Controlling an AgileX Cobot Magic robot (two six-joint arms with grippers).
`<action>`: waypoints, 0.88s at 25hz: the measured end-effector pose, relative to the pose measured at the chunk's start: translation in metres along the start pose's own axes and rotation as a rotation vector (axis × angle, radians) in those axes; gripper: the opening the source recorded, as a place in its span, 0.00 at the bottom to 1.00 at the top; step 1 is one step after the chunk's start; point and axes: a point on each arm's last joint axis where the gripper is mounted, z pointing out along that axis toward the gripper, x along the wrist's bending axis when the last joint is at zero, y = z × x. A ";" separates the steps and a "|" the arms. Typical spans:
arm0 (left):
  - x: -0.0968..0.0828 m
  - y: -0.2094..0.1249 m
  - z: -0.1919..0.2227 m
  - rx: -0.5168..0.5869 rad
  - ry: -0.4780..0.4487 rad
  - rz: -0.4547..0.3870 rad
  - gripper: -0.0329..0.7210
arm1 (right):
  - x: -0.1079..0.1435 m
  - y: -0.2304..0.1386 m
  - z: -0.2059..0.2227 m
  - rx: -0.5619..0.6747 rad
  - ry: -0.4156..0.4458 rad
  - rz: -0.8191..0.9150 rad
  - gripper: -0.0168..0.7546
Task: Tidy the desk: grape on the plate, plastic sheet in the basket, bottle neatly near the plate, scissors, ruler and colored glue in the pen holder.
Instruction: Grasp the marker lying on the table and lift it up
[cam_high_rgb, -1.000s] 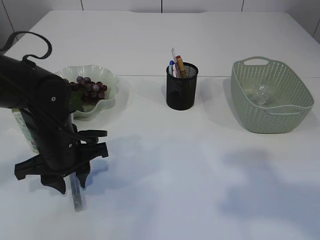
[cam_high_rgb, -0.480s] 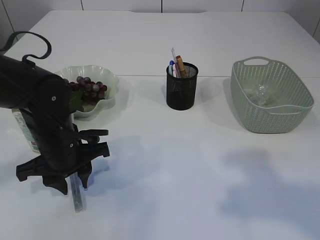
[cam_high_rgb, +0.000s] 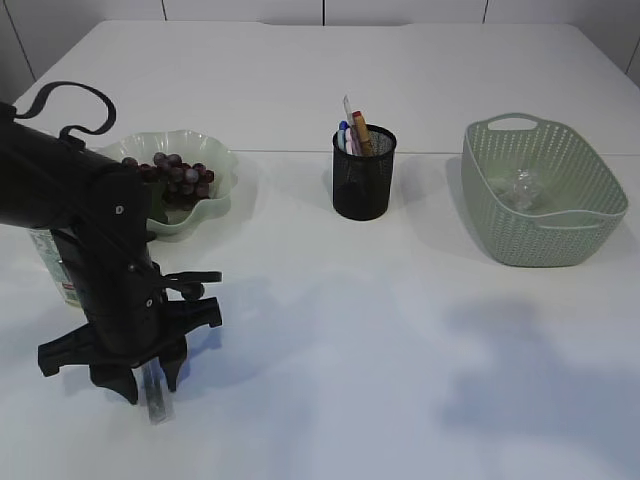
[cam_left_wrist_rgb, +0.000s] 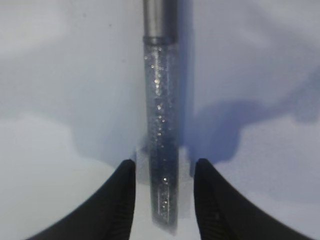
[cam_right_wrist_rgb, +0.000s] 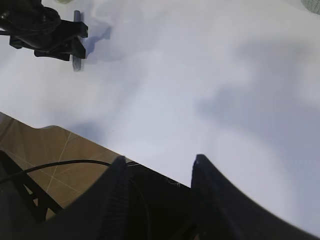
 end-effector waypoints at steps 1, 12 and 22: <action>0.000 0.000 0.000 -0.001 -0.001 0.000 0.42 | 0.000 0.000 0.000 0.000 0.000 0.000 0.47; -0.001 0.000 0.006 0.009 -0.004 -0.002 0.36 | 0.000 0.000 0.000 0.000 0.000 0.000 0.47; -0.002 0.001 0.006 0.004 -0.012 0.024 0.15 | 0.000 0.001 0.001 0.005 -0.001 0.001 0.47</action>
